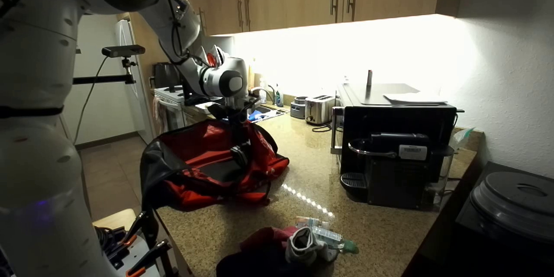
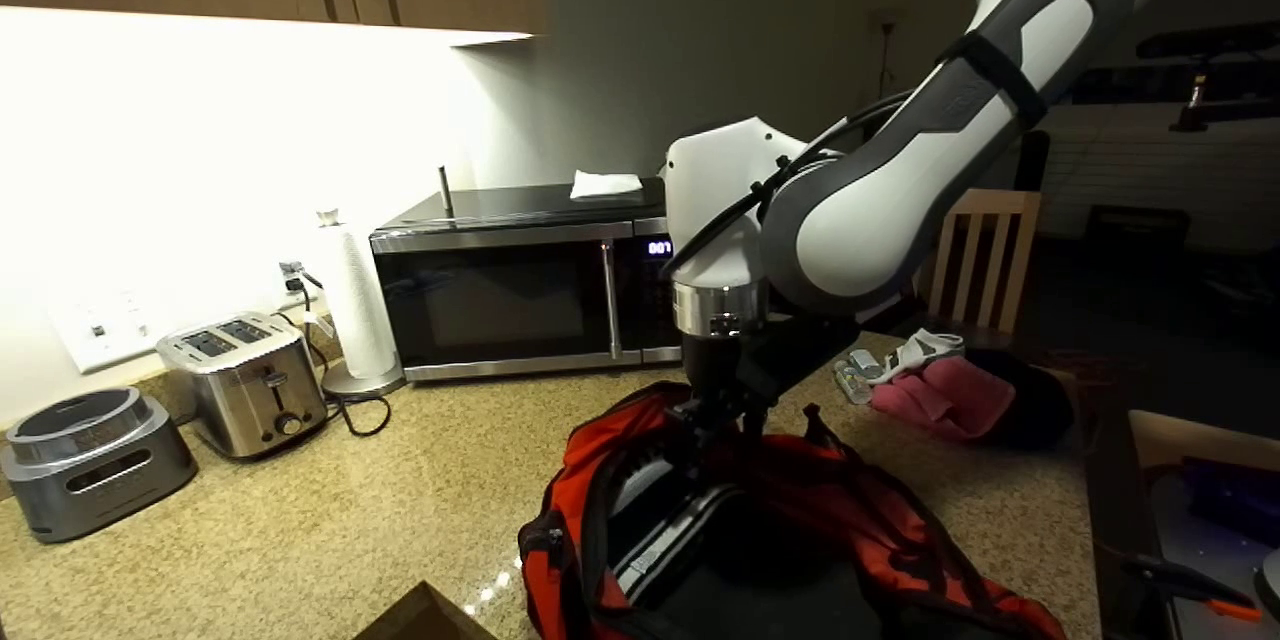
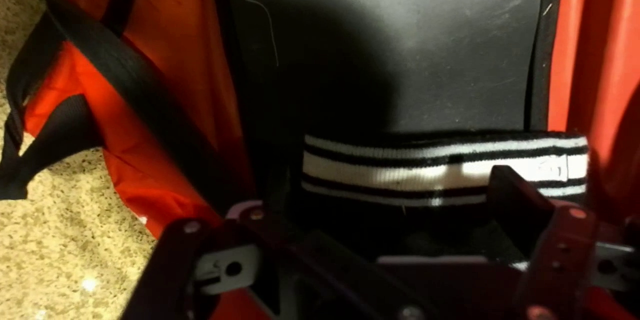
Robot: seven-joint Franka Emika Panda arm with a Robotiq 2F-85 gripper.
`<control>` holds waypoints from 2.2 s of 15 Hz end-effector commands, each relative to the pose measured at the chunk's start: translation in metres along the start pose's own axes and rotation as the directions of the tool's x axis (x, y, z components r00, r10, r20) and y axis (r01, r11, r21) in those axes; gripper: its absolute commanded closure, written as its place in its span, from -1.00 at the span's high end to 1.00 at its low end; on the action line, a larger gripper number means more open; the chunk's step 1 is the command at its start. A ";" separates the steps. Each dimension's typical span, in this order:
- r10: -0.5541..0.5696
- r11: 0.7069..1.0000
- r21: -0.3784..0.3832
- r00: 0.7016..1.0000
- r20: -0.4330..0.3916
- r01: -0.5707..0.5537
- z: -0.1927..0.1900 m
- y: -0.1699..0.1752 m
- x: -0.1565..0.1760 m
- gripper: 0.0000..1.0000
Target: Take the white and black head sock out of the red bag and place it on the right side of the counter
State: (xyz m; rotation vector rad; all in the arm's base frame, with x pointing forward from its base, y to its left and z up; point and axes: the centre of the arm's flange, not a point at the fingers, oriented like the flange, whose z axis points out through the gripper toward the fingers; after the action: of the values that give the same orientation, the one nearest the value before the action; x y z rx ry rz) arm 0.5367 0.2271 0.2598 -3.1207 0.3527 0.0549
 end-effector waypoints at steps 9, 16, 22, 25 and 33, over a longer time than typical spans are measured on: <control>0.034 0.999 0.036 0.999 -0.023 -0.033 0.051 -0.006 0.015 1.00; 0.024 0.998 0.058 0.992 -0.123 -0.017 0.027 -0.013 0.030 0.47; 0.012 0.997 0.073 0.992 -0.124 -0.003 0.018 -0.015 0.035 -0.01; 0.000 0.998 0.066 0.993 -0.119 0.008 0.017 -0.015 0.035 0.54; -0.037 0.999 0.014 0.998 -0.058 0.038 0.039 -0.010 0.034 1.00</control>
State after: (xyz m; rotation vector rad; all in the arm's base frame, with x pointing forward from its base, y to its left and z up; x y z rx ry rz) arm 0.5727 0.2330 0.2326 -3.0856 0.3485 -0.0850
